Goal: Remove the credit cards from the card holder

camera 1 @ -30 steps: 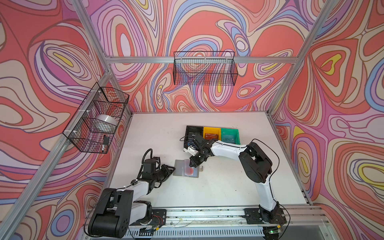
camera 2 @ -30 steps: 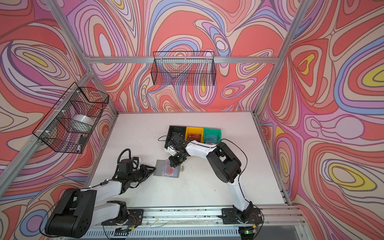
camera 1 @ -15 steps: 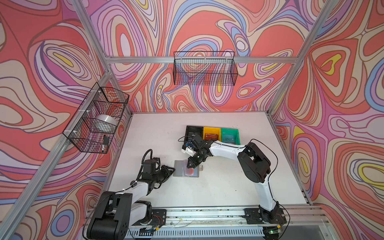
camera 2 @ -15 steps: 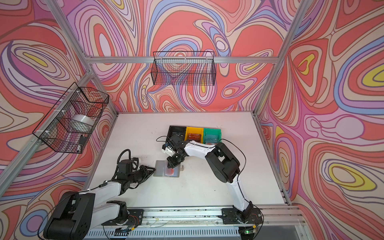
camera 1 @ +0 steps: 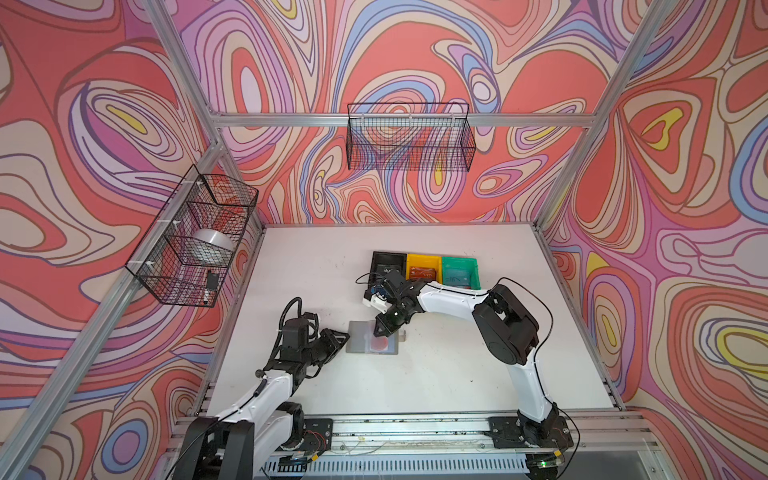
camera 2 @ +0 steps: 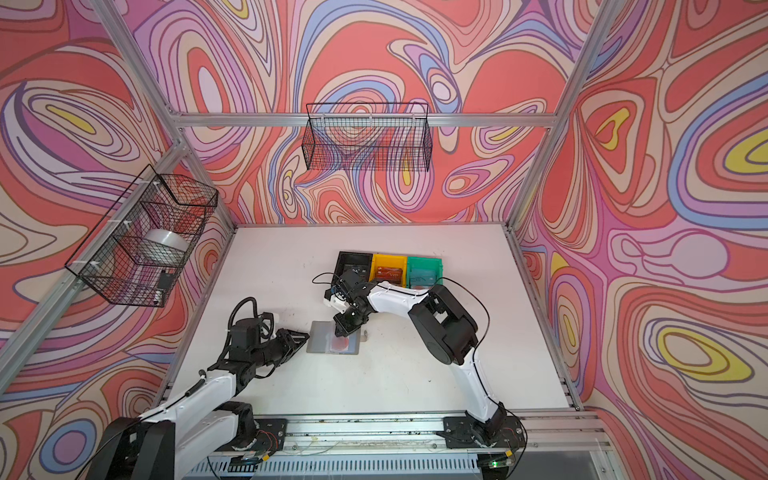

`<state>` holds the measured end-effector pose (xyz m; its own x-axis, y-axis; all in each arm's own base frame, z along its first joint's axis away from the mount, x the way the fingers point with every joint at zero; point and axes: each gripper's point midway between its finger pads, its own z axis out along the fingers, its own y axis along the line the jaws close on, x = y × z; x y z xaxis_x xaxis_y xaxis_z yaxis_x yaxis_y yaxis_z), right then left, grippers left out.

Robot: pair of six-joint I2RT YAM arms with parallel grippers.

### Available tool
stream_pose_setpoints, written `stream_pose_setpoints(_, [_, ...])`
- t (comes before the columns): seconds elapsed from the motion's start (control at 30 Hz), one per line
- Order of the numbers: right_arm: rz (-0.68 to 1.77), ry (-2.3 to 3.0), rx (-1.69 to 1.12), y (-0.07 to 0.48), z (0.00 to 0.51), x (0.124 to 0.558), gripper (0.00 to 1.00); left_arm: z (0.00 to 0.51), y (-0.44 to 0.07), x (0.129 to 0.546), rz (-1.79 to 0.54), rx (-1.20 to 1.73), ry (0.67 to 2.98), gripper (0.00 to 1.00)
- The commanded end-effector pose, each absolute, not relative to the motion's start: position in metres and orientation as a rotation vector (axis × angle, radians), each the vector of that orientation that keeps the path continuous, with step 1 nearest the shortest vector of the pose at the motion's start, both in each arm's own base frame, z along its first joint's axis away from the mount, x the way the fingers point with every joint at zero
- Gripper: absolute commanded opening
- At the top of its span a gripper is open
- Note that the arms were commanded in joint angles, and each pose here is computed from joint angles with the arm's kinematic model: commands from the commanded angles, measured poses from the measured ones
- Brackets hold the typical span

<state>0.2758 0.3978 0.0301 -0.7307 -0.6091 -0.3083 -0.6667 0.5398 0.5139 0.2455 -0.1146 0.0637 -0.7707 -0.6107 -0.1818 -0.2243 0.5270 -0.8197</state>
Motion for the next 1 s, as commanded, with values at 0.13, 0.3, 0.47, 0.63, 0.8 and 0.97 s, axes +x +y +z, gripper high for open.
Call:
stream_pose_setpoints(0.13, [0.912, 2.739, -1.104, 0.393, 0.006, 0.271, 0.08, 0.086, -0.122, 0.246, -1.208, -0.686, 2.278, 0.29])
stream_pose_setpoints(0.3, [0.915, 2.738, -1.105, 0.393, 0.006, 0.270, 0.08, 0.085, -0.139, 0.254, -1.255, -0.658, 2.266, 0.30])
stream_pose_setpoints(0.47, [0.914, 2.737, -1.102, 0.392, 0.006, 0.269, 0.08, 0.082, -0.165, 0.266, -1.326, -0.620, 2.259, 0.28])
stream_pose_setpoints(0.63, [0.920, 2.737, -1.096, 0.392, 0.006, 0.269, 0.08, 0.069, -0.176, 0.273, -1.334, -0.626, 2.277, 0.28])
stream_pose_setpoints(0.8, [0.918, 2.734, -1.095, 0.391, 0.007, 0.269, 0.08, 0.062, -0.180, 0.274, -1.320, -0.613, 2.316, 0.28])
stream_pose_setpoints(0.97, [0.926, 2.708, -1.084, 0.393, 0.015, 0.271, 0.07, 0.050, -0.181, 0.273, -1.267, -0.611, 2.378, 0.28])
